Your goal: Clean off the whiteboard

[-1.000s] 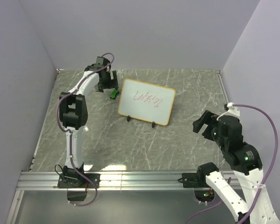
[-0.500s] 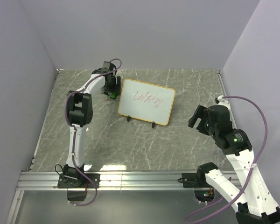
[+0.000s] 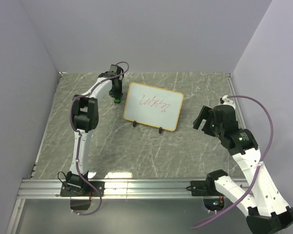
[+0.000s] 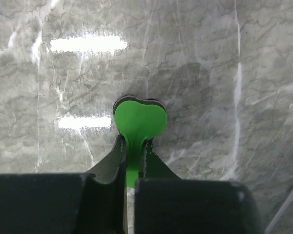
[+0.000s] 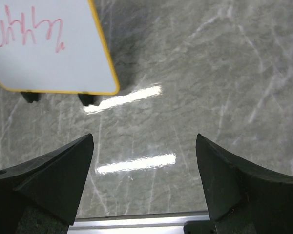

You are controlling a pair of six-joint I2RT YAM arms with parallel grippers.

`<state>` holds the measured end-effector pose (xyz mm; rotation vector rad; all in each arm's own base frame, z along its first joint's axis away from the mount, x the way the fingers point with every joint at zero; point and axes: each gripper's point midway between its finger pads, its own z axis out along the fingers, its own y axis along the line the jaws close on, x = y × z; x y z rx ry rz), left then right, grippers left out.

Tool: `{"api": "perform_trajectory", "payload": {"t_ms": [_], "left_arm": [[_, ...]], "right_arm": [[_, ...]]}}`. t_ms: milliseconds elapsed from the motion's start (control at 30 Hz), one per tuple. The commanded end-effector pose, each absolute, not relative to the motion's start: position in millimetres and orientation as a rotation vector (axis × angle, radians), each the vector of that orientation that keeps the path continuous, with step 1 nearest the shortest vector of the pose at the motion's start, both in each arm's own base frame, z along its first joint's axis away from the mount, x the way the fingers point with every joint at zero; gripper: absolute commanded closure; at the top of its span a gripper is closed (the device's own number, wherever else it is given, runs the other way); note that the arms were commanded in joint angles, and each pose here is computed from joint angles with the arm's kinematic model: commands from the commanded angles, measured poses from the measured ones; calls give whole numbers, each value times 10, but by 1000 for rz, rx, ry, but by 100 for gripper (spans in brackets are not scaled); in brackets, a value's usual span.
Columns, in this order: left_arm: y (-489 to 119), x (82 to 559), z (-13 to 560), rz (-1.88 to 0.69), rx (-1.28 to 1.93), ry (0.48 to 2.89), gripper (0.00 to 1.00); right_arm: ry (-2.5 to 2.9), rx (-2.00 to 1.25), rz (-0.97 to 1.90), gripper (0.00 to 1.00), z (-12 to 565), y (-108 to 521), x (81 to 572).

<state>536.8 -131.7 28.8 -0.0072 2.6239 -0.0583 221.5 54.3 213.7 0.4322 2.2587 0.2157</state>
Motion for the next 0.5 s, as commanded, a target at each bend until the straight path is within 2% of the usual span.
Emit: {"api": "perform_trajectory", "payload": {"t_ms": [0, 67, 200, 333, 467], "left_arm": [[-1176, 5371, 290, -27, -87, 2630, 100], [-1028, 5323, 313, -15, -185, 2624, 100], [-1071, 5291, 956, -129, -246, 2480, 100], [-1255, 5127, 1461, -152, -232, 2390, 100], [-1397, 4852, 1802, -169, -282, 2321, 100]], "right_arm": [[2184, 325, 347, 7, 2281, 782, 2442], [2143, 270, 435, 4, 2401, 911, 2599], [2145, 272, 686, 3, 2495, 1213, 2906], [2215, 301, 782, 4, 2263, 1303, 3192], [2208, 288, 871, 13, 2168, 1306, 3415]]}}
